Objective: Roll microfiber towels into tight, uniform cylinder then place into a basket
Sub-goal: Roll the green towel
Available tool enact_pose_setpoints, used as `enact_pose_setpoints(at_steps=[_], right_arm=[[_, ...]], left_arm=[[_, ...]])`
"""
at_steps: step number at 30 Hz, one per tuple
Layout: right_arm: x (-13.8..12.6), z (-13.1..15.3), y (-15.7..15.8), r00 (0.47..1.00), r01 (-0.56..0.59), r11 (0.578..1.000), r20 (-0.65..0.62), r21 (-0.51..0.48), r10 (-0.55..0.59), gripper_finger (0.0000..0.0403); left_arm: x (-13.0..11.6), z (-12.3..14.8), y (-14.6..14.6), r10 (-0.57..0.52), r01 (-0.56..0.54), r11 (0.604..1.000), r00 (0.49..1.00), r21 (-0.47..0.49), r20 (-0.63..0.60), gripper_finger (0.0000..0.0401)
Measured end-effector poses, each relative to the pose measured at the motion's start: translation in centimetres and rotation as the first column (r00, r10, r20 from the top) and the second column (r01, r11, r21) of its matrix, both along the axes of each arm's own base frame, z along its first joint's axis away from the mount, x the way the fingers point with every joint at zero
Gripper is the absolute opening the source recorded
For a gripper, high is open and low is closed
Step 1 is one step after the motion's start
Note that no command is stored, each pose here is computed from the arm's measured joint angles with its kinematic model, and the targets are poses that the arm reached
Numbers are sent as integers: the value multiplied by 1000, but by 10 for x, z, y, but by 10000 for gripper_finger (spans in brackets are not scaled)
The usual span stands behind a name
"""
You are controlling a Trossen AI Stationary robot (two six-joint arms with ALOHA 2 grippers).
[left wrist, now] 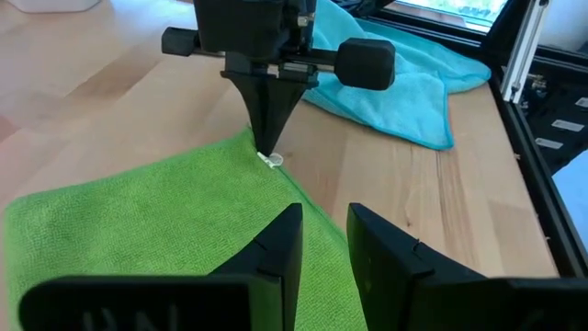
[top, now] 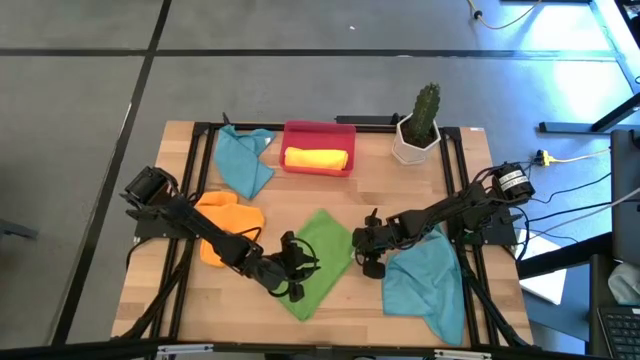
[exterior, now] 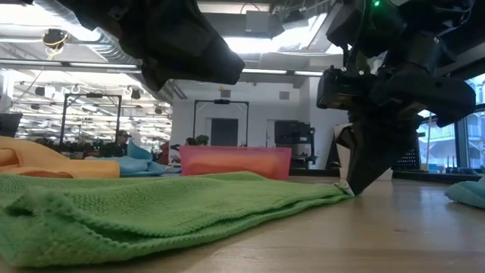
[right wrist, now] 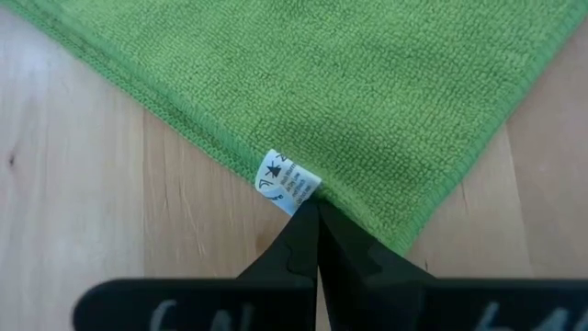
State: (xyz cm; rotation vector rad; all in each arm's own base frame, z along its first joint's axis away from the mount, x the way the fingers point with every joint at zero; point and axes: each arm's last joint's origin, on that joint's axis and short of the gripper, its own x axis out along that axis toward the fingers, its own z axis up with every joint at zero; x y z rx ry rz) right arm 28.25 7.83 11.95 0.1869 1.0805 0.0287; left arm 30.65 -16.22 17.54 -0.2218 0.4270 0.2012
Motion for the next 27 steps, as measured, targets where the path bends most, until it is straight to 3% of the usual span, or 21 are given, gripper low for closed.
enact_pose_setpoints(at_steps=[18, 27], right_arm=[[0, 0, 0, 999, -46, 999, 0, -18, 46, 6], [-13, 3, 7, 984, -135, 984, -103, 118, 147, 6]], left_arm=[[0, 0, 0, -9, 9, 1000, 1000, 19, -3, 80], [0, 0, 0, -8, 8, 1000, 1000, 19, -2, 80]])
